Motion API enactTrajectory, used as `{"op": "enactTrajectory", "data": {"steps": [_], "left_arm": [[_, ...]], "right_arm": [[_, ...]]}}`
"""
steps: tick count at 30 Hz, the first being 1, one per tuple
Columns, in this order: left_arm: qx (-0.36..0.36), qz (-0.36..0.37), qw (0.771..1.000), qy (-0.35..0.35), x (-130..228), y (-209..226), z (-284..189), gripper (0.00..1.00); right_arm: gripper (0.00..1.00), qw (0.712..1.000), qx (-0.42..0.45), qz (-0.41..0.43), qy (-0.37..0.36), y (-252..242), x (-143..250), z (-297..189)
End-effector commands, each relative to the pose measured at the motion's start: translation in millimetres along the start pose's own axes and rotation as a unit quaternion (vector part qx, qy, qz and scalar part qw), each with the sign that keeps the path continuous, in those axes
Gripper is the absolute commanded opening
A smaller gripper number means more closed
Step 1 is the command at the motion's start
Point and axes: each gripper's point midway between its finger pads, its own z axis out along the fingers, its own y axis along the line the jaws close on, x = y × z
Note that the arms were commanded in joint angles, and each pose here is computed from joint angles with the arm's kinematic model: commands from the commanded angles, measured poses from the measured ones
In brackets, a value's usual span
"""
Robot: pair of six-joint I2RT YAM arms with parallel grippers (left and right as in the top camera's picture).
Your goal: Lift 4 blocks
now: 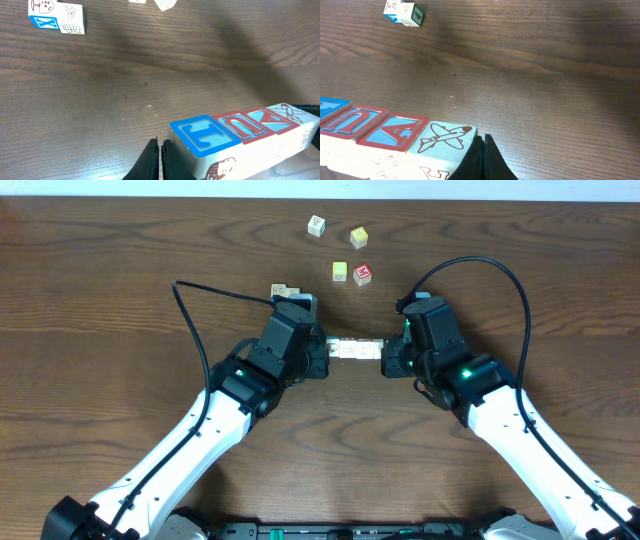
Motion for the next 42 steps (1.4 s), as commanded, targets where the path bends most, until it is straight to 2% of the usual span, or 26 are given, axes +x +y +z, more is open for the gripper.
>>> {"op": "enactTrajectory", "data": {"steps": [1, 42], "left_arm": [[0.147, 0.041, 0.988, 0.022, 2.8, -79.6, -22.0, 0.07], [0.142, 0.039, 0.989, 0.029, 6.0, -77.5, -20.9, 0.07]], "right_arm": [[0.01, 0.985, -0.17, -0.033, 0.022, 78.7, 1.5, -25.7], [0.01, 0.984, -0.173, -0.034, 0.014, 82.0, -5.5, -30.1]]}}
